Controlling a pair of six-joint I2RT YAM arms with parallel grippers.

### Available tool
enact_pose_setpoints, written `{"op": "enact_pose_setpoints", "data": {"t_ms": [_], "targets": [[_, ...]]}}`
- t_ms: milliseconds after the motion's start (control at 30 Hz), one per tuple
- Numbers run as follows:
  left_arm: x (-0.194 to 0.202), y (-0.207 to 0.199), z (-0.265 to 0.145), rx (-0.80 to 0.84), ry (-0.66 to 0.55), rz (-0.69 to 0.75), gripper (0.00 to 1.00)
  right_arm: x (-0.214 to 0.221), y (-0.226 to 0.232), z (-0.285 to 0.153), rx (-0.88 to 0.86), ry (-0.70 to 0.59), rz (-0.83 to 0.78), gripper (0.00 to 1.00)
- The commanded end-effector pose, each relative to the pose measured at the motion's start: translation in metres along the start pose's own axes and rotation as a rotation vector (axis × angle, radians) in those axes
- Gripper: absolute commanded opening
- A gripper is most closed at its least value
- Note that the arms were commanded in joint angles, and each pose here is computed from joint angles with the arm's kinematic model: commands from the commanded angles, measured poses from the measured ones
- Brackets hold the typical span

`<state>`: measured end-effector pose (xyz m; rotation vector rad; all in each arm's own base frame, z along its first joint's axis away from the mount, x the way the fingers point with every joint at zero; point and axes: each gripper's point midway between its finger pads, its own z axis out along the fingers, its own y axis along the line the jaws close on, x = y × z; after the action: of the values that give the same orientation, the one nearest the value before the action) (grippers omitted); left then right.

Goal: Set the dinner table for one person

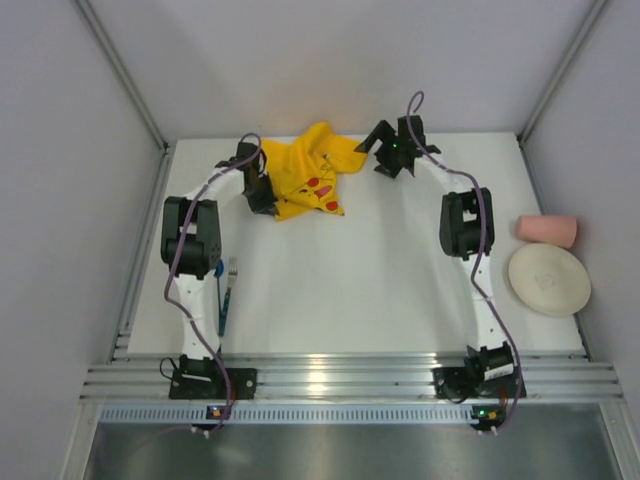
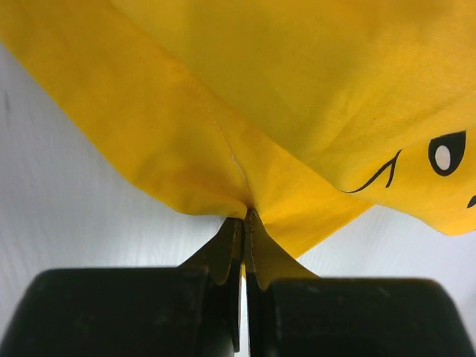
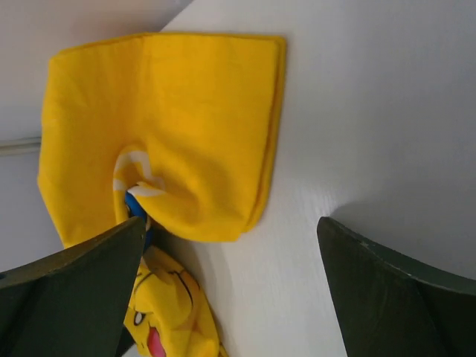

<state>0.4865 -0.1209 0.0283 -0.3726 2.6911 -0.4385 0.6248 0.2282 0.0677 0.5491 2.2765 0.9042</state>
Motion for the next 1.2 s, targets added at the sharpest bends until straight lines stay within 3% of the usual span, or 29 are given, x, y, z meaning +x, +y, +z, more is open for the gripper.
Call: {"op": "enact_pose_setpoints", "data": {"t_ms": [0, 167, 233, 333, 367, 467, 533, 567, 733, 967, 1167], "targets": [[0.024, -0.011, -0.025, 0.025, 0.056, 0.089, 0.00, 0.003, 0.050, 0.013, -0.084, -0.060, 0.025, 1.00], [0.052, -0.028, -0.036, 0.062, 0.096, 0.168, 0.00, 0.043, 0.046, 0.044, -0.064, -0.014, 0.048, 1.00], [0.058, -0.030, -0.037, 0.065, 0.100, 0.172, 0.00, 0.050, 0.046, 0.050, -0.068, -0.009, 0.065, 0.94], [0.063, -0.027, -0.038, 0.070, 0.113, 0.176, 0.00, 0.055, 0.036, 0.056, -0.054, 0.000, 0.082, 0.70], [0.064, -0.026, -0.038, 0.068, 0.118, 0.179, 0.00, 0.055, 0.037, 0.057, -0.053, -0.004, 0.080, 0.54], [0.062, -0.027, -0.038, 0.084, 0.120, 0.180, 0.00, 0.048, 0.034, 0.056, -0.054, -0.019, 0.082, 0.28], [0.061, -0.027, -0.039, 0.094, 0.124, 0.177, 0.00, 0.039, 0.031, 0.054, -0.054, -0.032, 0.092, 0.15], [0.059, -0.027, -0.039, 0.097, 0.122, 0.178, 0.00, 0.034, 0.029, 0.053, -0.051, -0.040, 0.094, 0.02], [0.047, -0.017, -0.051, 0.071, 0.120, 0.172, 0.00, -0.018, 0.003, 0.018, 0.018, -0.115, 0.059, 0.00], [-0.002, 0.023, -0.103, 0.011, -0.025, 0.054, 0.00, -0.132, -0.052, -0.107, 0.324, -0.277, -0.031, 0.00], [-0.016, 0.038, -0.123, -0.035, -0.077, 0.001, 0.00, -0.156, -0.067, -0.150, 0.427, -0.322, -0.103, 0.00]]}}
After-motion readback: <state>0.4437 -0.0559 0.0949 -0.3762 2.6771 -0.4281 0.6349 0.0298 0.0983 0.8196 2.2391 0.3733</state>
